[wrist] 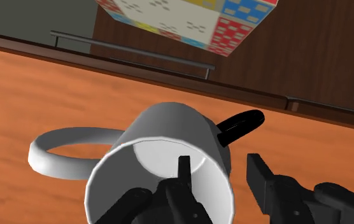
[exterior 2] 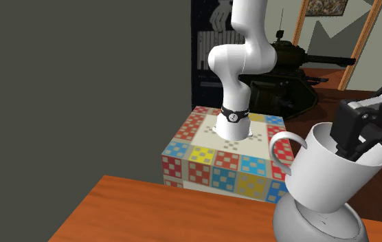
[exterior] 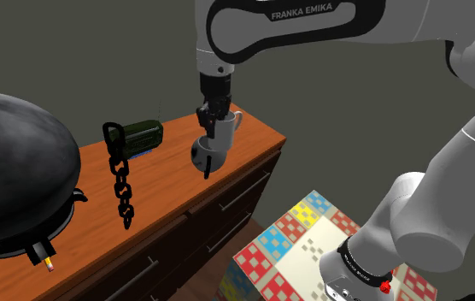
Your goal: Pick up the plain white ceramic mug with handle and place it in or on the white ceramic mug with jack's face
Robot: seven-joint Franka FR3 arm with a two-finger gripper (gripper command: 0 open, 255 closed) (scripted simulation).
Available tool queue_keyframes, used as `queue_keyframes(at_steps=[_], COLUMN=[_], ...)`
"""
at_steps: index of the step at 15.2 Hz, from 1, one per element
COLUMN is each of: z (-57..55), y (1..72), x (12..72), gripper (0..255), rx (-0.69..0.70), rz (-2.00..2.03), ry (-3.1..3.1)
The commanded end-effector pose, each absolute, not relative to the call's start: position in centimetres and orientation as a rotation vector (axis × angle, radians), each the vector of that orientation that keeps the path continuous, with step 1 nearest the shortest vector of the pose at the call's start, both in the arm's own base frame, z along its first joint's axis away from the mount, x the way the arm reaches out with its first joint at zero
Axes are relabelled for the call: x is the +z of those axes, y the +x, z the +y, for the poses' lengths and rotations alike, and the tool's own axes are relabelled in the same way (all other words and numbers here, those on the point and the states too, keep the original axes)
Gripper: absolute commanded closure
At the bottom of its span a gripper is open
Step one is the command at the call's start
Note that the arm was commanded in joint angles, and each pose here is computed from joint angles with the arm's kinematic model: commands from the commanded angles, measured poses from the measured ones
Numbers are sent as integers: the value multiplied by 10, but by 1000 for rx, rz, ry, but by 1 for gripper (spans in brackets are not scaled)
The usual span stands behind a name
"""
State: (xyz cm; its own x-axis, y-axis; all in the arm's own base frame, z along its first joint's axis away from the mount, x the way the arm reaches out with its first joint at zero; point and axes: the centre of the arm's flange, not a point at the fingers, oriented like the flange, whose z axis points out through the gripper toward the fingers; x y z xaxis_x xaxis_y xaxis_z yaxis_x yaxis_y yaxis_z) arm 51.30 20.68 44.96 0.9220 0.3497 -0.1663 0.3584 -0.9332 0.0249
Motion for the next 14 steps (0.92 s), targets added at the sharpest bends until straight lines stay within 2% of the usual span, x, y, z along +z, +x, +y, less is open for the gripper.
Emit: queue_keyframes(at_steps=[1,5,9,14], z=[207,207,211,211], y=[513,513,520,520], x=[449,448,498,498], gripper=[0,0,0,0], rx=[-249,-249,-249,-249], rz=[558,558,558,558], ry=[3025,3025,3025,3025])
